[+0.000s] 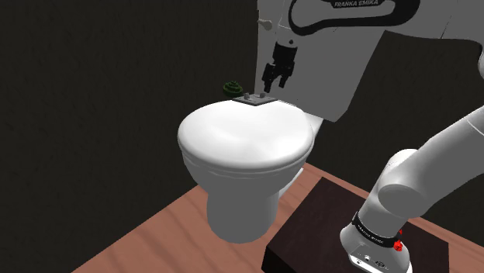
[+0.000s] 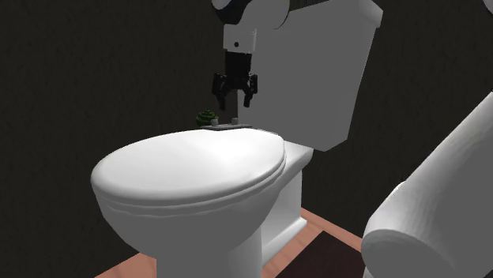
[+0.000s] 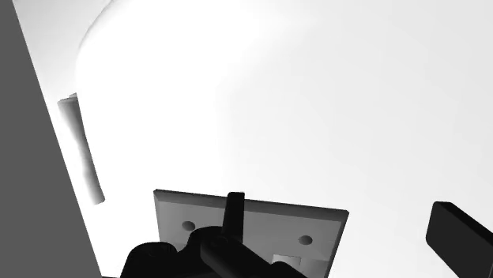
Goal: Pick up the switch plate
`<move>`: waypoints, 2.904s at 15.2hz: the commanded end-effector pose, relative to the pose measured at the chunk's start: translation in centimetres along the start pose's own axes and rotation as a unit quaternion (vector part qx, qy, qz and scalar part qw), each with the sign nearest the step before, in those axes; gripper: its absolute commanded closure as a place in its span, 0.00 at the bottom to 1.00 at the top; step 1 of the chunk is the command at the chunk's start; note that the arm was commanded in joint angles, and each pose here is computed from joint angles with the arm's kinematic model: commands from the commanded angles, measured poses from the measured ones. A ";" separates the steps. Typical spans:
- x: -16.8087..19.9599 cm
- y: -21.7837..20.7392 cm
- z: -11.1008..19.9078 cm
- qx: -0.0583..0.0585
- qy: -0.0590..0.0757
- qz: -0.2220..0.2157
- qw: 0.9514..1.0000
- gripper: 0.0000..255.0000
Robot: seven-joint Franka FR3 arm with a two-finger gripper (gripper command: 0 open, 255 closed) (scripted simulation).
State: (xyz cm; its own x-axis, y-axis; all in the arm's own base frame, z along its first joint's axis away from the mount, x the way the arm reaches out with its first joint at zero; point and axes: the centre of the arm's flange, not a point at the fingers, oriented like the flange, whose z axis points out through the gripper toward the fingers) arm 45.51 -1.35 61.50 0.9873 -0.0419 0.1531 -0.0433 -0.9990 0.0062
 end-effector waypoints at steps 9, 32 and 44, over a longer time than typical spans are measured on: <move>13.0 1.0 4.1 0.011 -0.017 0.011 1.000 0.00; 14.4 1.2 7.6 0.013 -0.019 0.012 1.000 1.00; 15.3 1.2 1.4 0.013 -0.019 0.012 1.000 1.00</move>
State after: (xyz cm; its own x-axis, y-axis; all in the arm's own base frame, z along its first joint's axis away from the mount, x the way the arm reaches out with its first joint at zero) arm 60.79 -3.26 61.99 0.9912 -0.0661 0.1144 -0.0639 -0.9977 -0.0221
